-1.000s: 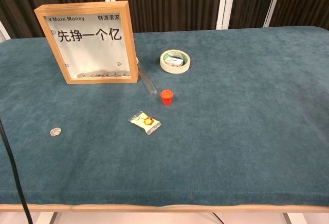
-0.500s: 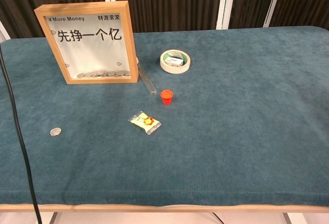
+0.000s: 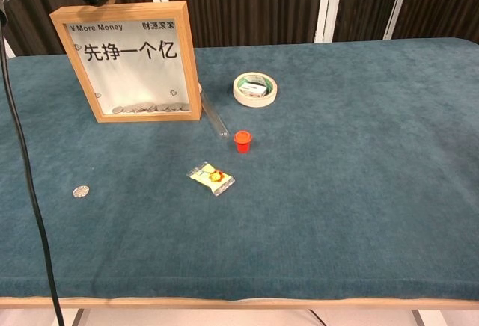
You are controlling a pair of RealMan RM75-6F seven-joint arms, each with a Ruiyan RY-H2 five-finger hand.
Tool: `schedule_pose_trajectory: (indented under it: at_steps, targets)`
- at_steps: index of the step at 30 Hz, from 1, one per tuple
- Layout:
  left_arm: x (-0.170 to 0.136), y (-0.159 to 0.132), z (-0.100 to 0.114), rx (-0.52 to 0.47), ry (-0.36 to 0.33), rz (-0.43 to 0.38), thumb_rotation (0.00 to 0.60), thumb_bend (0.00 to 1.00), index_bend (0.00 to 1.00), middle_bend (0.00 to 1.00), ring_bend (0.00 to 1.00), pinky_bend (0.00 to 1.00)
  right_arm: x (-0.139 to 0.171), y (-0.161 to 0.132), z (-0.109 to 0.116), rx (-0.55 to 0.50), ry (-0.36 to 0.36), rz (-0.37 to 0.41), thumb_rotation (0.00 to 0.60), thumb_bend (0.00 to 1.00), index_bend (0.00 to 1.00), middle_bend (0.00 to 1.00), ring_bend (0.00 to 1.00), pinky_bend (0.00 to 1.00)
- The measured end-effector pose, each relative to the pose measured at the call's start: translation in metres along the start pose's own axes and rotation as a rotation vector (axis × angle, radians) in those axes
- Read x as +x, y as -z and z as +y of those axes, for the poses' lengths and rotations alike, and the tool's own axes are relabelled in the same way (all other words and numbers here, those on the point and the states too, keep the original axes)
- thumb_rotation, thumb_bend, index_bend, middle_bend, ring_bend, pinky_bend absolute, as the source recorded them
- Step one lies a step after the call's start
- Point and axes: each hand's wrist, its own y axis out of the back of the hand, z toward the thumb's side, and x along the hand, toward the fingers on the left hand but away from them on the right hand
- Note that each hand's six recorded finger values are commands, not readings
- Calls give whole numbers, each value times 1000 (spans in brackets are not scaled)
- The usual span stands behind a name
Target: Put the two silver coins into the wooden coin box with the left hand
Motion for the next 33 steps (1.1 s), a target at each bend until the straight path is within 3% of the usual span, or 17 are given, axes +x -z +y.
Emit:
schedule_pose_trajectory:
  at_steps: [19,22,29,33]
  targets:
    - [1,-2,-6,12,27,-8,600,469,593,1000,1000,1000,-1,1,1,-6,4,-5,600,147,0,0,0,0]
    - [2,-1,-7,13,27,-3,600,468,546,1000,1000,1000,0,1,1,-5,3,-3,600,147,0,0,0,0]
    - [3,1,-6,12,20,1,600,451,329,1000,1000,1000,-1,1,1,-6,0,-8,600,147,0,0,0,0]
    - [2,2,-3,3,17,2,600,445,300,1000,1000,1000,-1,1,1,-6,-1,-7,600,147,0,0,0,0]
